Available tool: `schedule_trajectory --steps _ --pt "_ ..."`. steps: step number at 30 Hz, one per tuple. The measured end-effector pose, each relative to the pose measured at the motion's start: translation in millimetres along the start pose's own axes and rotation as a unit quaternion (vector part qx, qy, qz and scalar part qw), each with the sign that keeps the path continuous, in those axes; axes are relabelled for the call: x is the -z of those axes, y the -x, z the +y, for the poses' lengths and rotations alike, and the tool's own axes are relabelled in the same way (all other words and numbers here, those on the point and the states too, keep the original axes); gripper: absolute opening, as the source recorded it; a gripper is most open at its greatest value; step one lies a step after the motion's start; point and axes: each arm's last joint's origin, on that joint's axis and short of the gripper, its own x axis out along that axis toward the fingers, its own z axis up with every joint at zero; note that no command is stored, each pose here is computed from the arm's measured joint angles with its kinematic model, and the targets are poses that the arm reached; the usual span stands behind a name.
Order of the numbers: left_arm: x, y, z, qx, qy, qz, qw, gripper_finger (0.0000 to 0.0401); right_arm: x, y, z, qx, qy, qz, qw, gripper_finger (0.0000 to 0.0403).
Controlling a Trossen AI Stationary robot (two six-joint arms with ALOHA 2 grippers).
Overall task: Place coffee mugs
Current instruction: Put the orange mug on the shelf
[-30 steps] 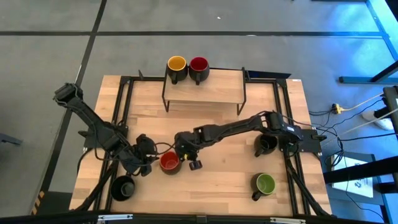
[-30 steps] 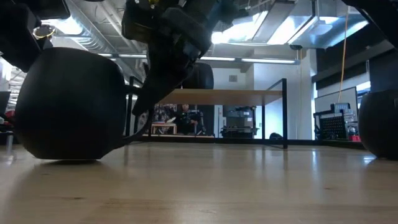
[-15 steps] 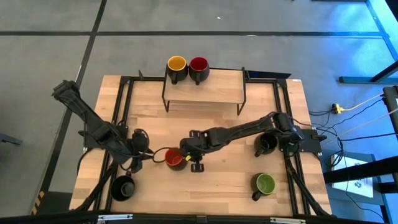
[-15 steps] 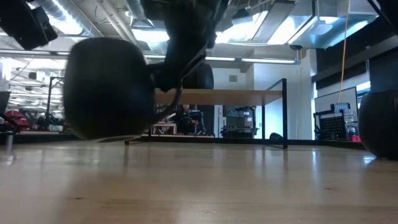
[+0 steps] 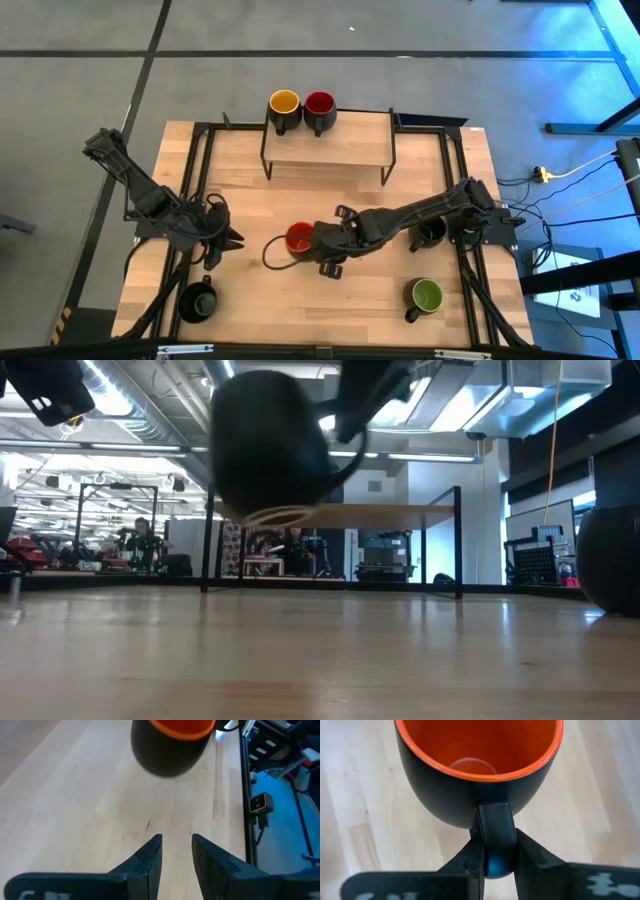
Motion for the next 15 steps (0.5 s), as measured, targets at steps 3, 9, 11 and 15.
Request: schedule_trajectory --steps 3,9,11,15 --pt "-1.2 -0.7 1.0 -0.002 0.006 0.000 1.000 0.0101 5.7 12.1 -1.1 0.029 -0.036 -0.007 0.999 0.0049" --pt "-3.9 -2.2 3.5 -0.010 0.049 -0.005 0.999 0.0101 21.6 40.3 -6.7 0.109 -0.110 -0.031 0.987 0.0049" --pt "-4.5 -2.5 4.0 -0.012 0.058 -0.006 0.998 0.0101 26.2 48.6 -11.2 0.134 -0.131 -0.034 0.982 0.0048" --pt "-6.1 -3.2 4.9 -0.014 0.073 -0.010 0.997 0.0101 32.8 59.2 -19.3 0.173 -0.176 -0.043 0.968 0.0048"
